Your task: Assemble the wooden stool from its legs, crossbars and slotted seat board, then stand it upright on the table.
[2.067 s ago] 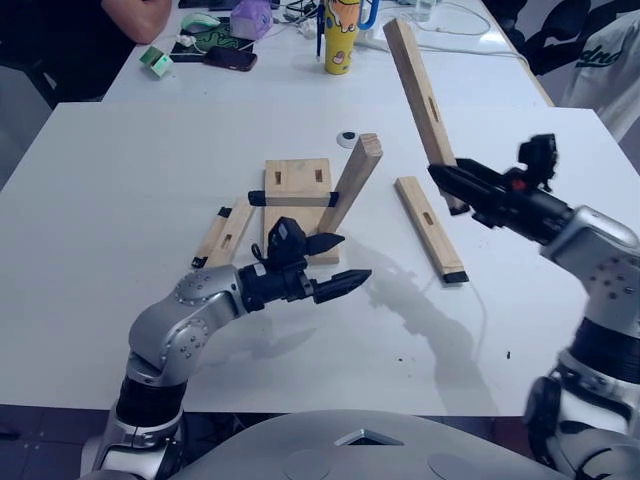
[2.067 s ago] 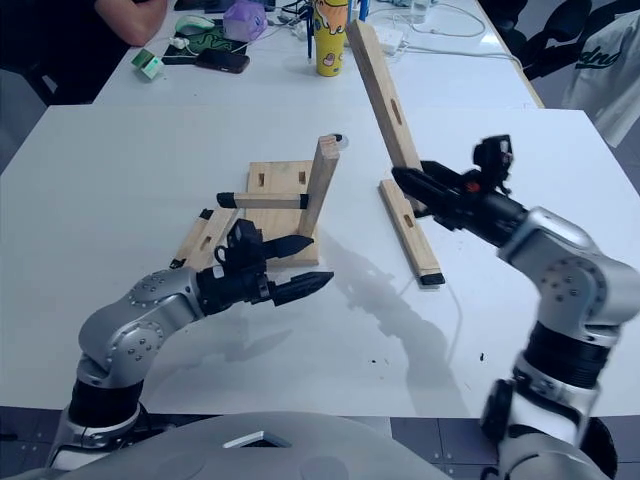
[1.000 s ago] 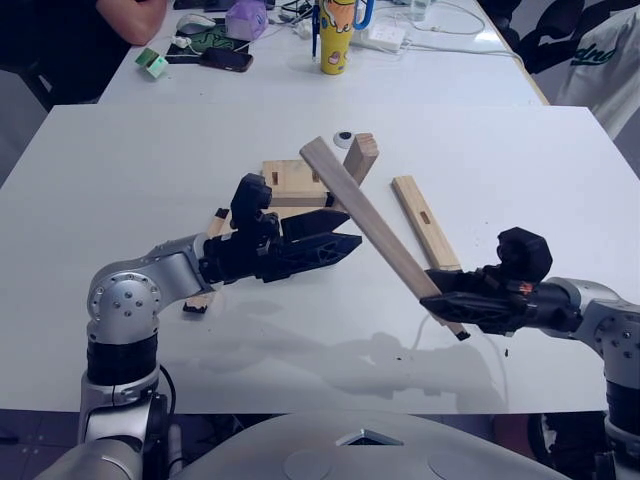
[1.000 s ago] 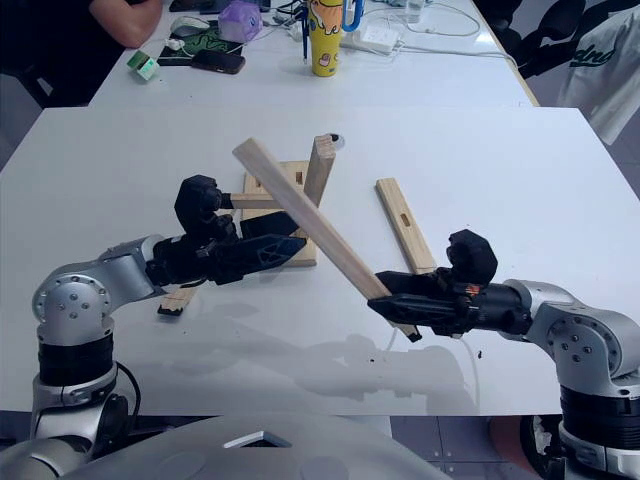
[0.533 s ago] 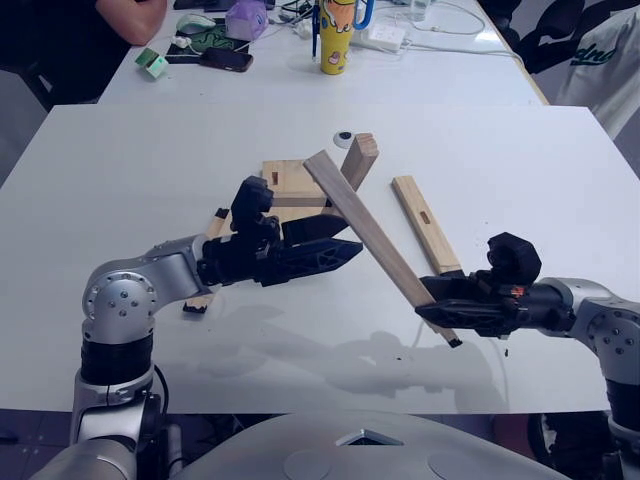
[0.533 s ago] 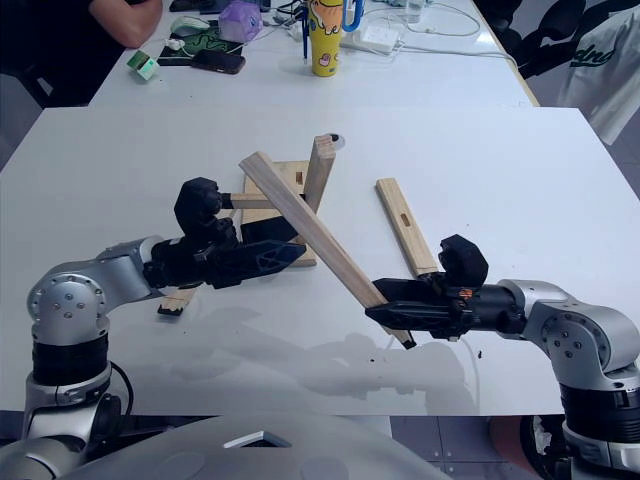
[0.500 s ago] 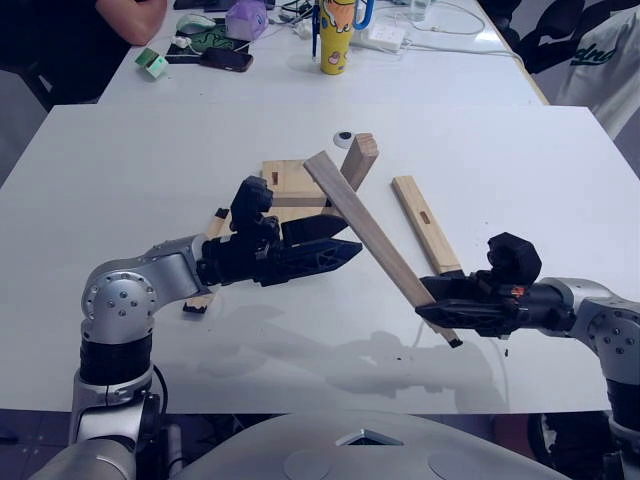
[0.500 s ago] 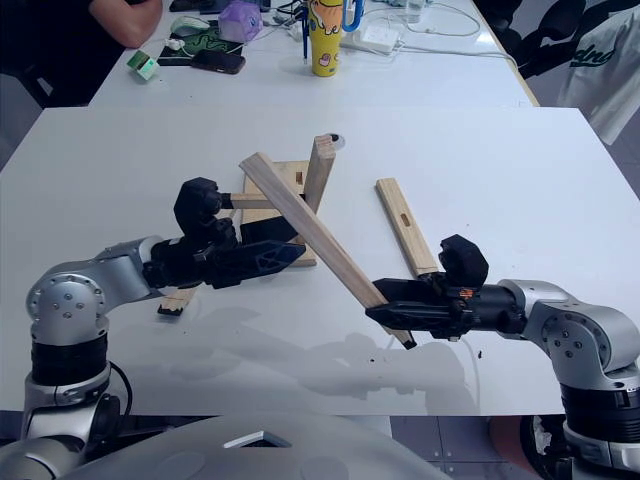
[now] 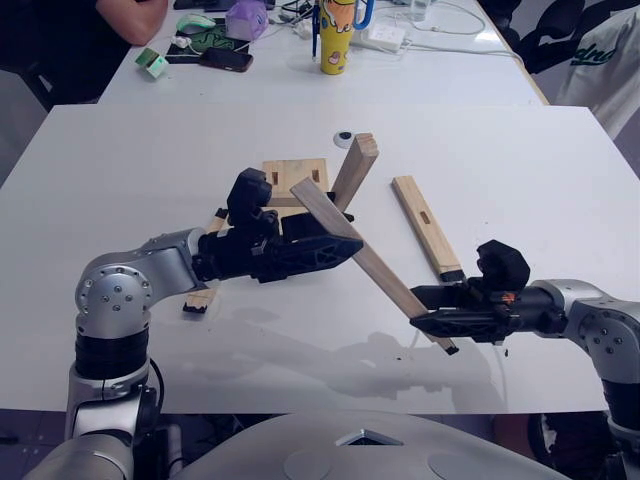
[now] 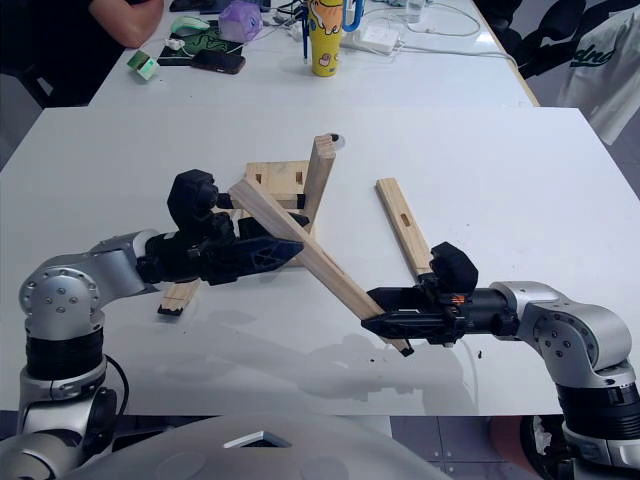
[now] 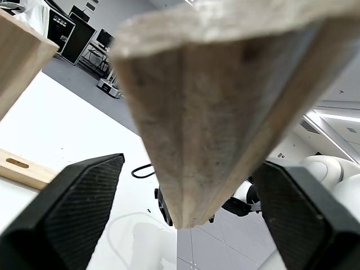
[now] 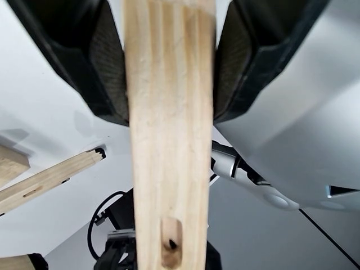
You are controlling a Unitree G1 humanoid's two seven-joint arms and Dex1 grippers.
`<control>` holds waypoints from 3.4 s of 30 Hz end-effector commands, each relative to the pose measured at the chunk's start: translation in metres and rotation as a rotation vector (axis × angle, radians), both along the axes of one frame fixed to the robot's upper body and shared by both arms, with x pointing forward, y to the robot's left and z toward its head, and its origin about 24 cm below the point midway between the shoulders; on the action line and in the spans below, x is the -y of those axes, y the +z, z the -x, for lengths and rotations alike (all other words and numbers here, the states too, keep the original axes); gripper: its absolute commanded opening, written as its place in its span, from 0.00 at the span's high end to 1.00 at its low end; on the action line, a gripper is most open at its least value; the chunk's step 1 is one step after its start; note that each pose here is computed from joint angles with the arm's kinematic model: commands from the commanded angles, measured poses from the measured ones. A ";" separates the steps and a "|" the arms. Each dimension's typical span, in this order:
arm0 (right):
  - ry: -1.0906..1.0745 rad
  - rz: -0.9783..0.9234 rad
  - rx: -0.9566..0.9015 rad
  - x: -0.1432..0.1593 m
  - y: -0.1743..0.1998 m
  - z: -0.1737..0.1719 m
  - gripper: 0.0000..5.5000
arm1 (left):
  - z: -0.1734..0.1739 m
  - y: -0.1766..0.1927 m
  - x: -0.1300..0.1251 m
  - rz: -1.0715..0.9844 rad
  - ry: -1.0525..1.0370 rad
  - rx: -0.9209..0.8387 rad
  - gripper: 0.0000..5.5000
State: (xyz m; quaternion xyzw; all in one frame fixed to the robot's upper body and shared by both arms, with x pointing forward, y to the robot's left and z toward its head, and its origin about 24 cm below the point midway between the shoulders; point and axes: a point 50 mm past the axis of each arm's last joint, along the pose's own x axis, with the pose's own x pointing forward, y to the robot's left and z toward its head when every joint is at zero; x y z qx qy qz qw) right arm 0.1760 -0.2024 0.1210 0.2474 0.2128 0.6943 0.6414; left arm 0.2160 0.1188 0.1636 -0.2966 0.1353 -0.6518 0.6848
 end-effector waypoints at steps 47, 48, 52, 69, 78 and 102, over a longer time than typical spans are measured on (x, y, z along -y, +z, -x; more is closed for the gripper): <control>-0.636 0.412 0.309 -0.014 -0.067 -0.032 0.12 | -0.004 0.016 -0.120 -0.476 0.283 0.165 0.63; -0.719 0.426 0.312 -0.022 -0.073 -0.035 0.12 | -0.006 0.021 -0.127 -0.495 0.299 0.181 0.63; -0.941 0.473 0.312 -0.055 -0.088 -0.035 0.12 | -0.015 0.040 -0.152 -0.543 0.370 0.243 0.63; -1.118 0.238 0.127 -0.117 -0.064 -0.055 0.12 | -0.037 0.053 -0.174 -0.547 0.396 0.313 0.63; -1.109 0.291 0.166 -0.122 -0.065 -0.066 0.12 | -0.039 0.044 -0.164 -0.516 0.375 0.307 0.63; -0.831 0.524 0.488 -0.060 -0.060 -0.110 0.12 | -0.032 0.029 -0.129 -0.451 0.395 0.333 0.63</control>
